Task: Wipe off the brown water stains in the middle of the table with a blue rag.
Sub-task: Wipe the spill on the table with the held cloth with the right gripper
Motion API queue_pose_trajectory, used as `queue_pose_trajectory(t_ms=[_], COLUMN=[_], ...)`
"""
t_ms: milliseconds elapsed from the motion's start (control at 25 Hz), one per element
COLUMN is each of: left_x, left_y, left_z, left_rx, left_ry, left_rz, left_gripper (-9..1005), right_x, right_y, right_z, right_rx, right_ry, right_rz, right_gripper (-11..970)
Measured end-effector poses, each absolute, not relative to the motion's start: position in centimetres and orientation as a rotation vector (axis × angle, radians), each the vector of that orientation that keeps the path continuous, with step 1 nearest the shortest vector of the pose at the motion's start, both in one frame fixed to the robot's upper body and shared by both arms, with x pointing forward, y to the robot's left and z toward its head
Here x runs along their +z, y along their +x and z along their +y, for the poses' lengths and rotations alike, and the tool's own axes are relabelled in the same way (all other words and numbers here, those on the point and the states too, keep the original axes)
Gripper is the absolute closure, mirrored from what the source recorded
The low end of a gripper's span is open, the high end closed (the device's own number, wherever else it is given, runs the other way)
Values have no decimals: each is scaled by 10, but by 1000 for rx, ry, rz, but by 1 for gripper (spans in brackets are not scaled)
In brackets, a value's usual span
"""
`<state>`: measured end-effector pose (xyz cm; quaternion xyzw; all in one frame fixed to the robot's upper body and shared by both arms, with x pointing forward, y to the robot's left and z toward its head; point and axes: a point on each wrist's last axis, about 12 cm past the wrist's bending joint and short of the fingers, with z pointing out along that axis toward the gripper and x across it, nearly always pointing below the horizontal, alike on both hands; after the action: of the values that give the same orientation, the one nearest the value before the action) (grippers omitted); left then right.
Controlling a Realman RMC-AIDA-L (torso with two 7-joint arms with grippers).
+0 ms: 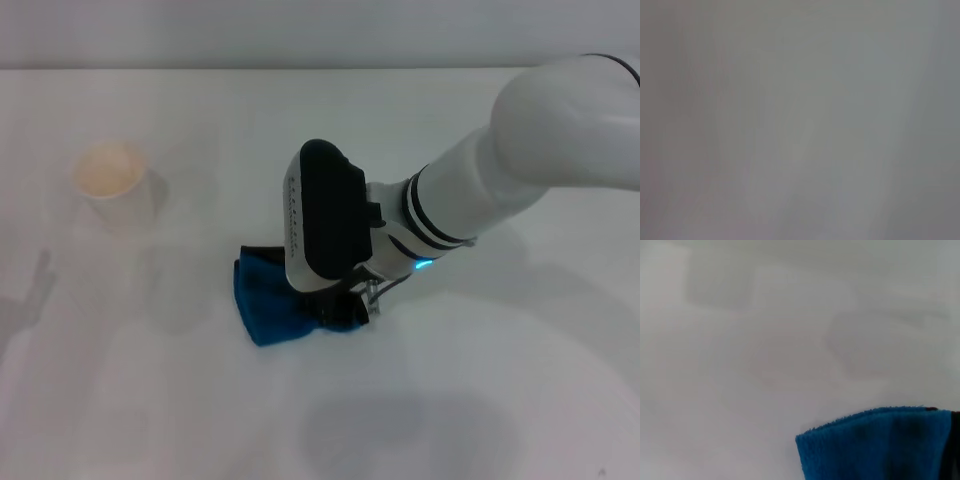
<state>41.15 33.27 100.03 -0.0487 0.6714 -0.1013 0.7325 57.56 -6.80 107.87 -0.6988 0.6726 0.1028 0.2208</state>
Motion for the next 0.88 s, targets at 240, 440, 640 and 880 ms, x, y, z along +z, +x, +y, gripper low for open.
queue_pose_trajectory(t_ms=[240,440,640,880], left_x=[1001,1001,1001,1000], left_y=[413,413,412,412], left_z=[332,332,332,332], left_rx=[-224,-225,-226,-228], left_ry=[-106,-105,-104,-102], left_rz=[1475,1475,1476,1478], left_gripper=[134,134,134,135], right_x=[1076,1076,1076,1076], right_y=[586,596,607,617], right_z=[-69,-73,-77,-83], right_rx=[229,185,133,69], right_ry=[-1841,-1752,-1678,-1644], right_rz=[1840,1832,1821,1813], right_gripper=[906,906,906,907])
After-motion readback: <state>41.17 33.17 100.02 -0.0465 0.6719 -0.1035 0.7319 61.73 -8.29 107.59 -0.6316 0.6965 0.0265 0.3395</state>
